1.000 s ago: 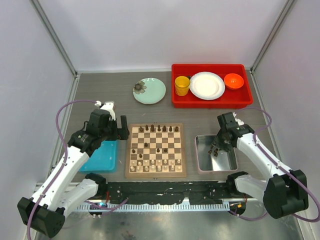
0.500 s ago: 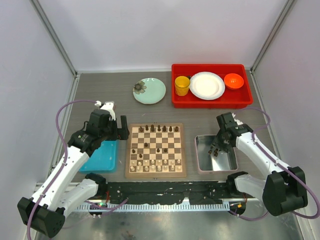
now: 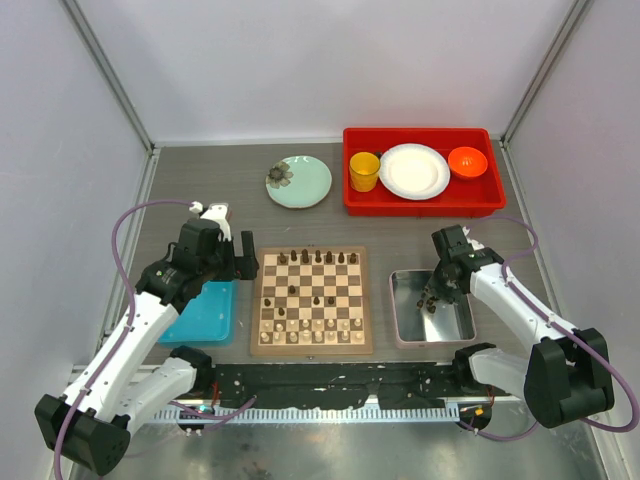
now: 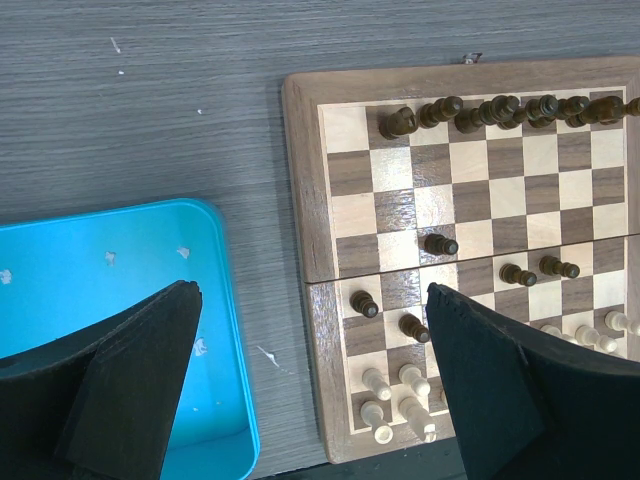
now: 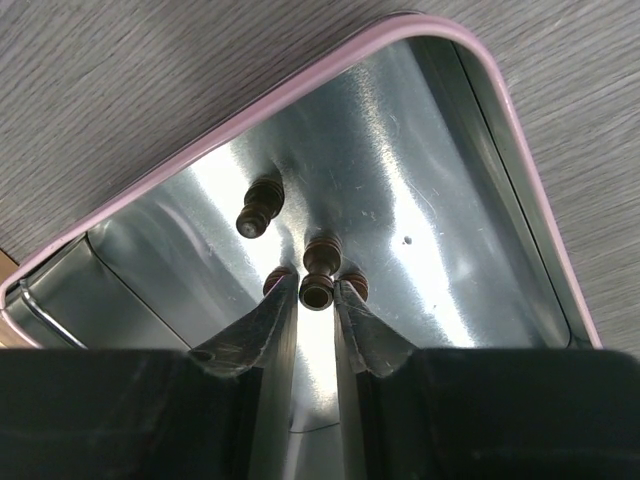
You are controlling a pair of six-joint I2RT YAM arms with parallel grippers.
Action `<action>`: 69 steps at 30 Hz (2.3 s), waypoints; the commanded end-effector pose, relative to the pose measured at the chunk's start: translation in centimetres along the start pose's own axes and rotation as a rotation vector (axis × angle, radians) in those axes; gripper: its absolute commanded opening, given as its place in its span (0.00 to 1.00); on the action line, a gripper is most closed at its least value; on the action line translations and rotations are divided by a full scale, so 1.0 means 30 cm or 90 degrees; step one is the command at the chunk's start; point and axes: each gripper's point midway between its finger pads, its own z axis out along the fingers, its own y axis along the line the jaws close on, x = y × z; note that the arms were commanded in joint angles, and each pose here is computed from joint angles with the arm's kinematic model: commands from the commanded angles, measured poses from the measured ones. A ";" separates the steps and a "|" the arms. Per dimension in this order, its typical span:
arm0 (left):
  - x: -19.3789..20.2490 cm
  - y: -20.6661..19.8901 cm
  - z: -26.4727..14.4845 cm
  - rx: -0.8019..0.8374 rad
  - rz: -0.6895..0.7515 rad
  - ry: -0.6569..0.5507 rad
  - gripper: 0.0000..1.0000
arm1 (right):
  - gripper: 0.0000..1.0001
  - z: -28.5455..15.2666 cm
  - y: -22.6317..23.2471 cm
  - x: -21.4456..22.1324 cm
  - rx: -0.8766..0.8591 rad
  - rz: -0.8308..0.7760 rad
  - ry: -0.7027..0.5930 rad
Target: Set up the chess pieces on the board
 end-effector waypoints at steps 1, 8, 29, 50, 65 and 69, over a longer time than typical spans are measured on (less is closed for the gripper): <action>-0.027 -0.010 0.000 0.013 0.007 -0.019 1.00 | 0.25 0.006 -0.003 -0.018 0.002 0.004 -0.018; -0.027 -0.011 -0.001 0.014 0.007 -0.020 1.00 | 0.11 -0.005 0.002 -0.027 -0.003 0.004 -0.024; -0.029 -0.012 -0.003 0.014 0.007 -0.021 1.00 | 0.01 -0.319 0.213 -0.245 -0.126 -0.039 -0.138; -0.046 -0.026 -0.052 0.028 -0.017 -0.038 1.00 | 0.01 -0.324 0.709 0.037 -0.231 -0.315 -0.107; -0.027 -0.022 -0.027 0.027 -0.010 -0.031 1.00 | 0.01 -0.155 0.737 0.035 -0.154 -0.347 -0.108; -0.029 -0.024 -0.028 0.029 -0.011 -0.033 1.00 | 0.01 -0.133 0.779 0.068 -0.186 -0.363 -0.082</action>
